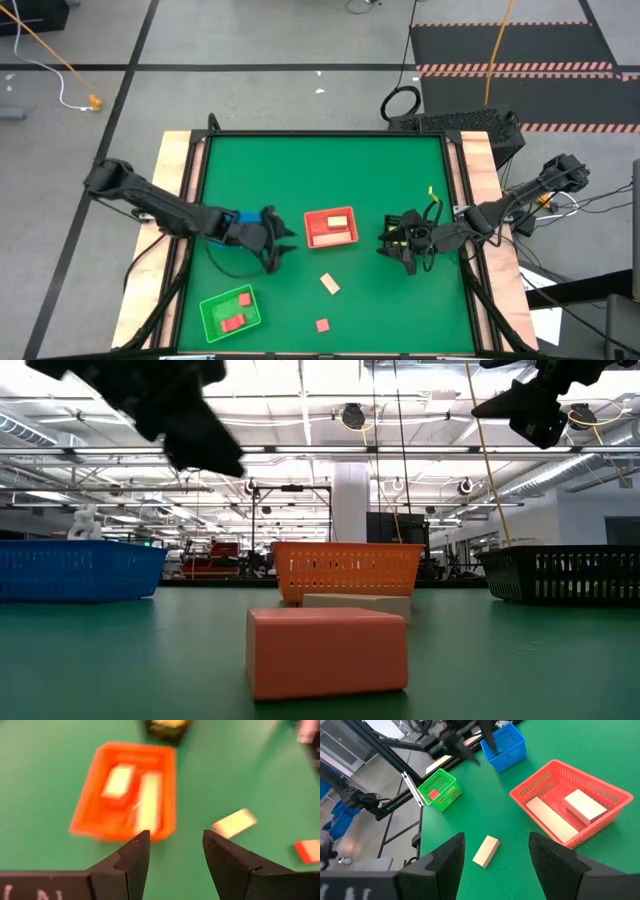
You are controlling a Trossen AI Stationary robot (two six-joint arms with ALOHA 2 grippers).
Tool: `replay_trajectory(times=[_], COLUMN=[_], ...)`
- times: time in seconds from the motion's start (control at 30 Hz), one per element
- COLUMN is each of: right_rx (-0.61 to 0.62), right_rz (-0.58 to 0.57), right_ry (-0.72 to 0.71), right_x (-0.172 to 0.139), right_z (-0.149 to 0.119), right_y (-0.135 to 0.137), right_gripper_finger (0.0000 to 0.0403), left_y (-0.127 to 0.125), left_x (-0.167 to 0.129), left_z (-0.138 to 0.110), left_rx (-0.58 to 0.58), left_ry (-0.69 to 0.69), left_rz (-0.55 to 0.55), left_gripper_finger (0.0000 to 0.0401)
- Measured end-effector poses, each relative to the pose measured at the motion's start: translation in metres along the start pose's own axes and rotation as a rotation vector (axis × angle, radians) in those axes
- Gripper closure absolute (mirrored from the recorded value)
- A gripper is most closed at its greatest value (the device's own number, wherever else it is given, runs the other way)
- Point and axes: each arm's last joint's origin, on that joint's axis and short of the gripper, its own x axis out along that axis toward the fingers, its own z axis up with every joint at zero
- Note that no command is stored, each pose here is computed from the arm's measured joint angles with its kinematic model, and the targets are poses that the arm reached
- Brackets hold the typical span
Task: Sort & place blocks by color
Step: Put the brown block into the orange bin
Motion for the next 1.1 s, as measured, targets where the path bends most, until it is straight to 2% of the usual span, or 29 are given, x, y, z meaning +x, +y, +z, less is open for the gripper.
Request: replay_trajectory(times=[0.23, 0.37, 0.57, 0.7, 0.9, 1.1], right_rx=[0.000, 0.000, 0.000, 0.000, 0.000, 0.000], right_rz=[0.000, -0.001, -0.001, -0.001, 0.000, -0.001], right_ry=[0.000, 0.001, 0.001, 0.000, 0.001, 0.001], right_x=[0.000, 0.000, 0.000, 0.000, 0.000, 0.000], right_z=[0.000, 0.000, 0.000, 0.000, 0.000, 0.000], right_y=[0.000, 0.000, 0.000, 0.000, 0.000, 0.000], right_gripper_finger=[0.0192, 0.0192, 0.0192, 0.0192, 0.0192, 0.0192], left_y=[-0.017, -0.025, -0.035, -0.041, -0.048, -0.047], left_x=[0.058, 0.081, 0.111, 0.128, 0.141, 0.148], left_z=[-0.012, -0.016, -0.017, -0.018, -0.021, -0.023], left_rx=[0.190, 0.230, 0.249, 0.284, 0.403, 0.421], left_ry=[-0.102, -0.135, -0.079, -0.054, 0.002, 0.040], left_rz=[-0.110, -0.168, -0.237, -0.289, -0.354, -0.369], left_gripper_finger=[0.0217, 0.0217, 0.0216, 0.0216, 0.0216, 0.0217])
